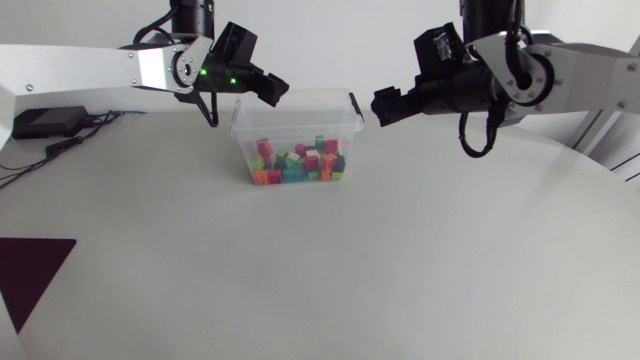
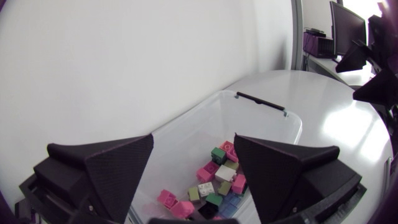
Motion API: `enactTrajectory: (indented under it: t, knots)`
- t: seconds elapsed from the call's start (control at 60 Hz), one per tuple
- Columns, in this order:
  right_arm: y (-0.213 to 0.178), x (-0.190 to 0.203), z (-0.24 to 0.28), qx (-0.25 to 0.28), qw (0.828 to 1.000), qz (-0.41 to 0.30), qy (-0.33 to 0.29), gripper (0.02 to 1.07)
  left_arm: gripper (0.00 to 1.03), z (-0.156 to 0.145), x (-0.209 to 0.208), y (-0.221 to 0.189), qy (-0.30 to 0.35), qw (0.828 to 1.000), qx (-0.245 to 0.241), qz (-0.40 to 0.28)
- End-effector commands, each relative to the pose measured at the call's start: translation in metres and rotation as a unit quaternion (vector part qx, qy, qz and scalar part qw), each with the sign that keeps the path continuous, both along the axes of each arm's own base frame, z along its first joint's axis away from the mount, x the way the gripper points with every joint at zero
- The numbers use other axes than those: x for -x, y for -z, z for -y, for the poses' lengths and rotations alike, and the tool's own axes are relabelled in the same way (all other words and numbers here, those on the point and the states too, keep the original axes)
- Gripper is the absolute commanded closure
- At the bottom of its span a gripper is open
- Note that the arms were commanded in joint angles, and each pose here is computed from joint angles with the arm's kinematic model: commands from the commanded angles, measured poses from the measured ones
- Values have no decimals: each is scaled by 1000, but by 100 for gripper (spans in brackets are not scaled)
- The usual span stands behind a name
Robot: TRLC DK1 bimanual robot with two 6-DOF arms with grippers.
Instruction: Place the duplo bricks in the container
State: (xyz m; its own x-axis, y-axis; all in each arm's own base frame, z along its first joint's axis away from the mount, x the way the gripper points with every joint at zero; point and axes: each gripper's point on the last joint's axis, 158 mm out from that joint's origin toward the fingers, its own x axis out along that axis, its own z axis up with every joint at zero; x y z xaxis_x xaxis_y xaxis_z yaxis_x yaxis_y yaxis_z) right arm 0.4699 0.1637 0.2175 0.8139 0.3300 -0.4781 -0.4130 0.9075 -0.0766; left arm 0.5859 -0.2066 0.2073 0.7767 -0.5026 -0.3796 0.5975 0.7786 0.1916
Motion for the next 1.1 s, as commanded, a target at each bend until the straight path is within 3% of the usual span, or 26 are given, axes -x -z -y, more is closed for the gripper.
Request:
enactTrajectory:
  t: [0.0,0.567,1.083]
  knots:
    - [-7,3,16,7,1000,15,13,6,5,-4,5,-5,-10,1000,2,6]
    - [-31,38,69,29,994,70,84,6,5,-82,36,-45,-125,989,-10,81]
    - [-53,81,118,59,975,147,159,6,5,-129,126,-84,-152,971,-7,182]
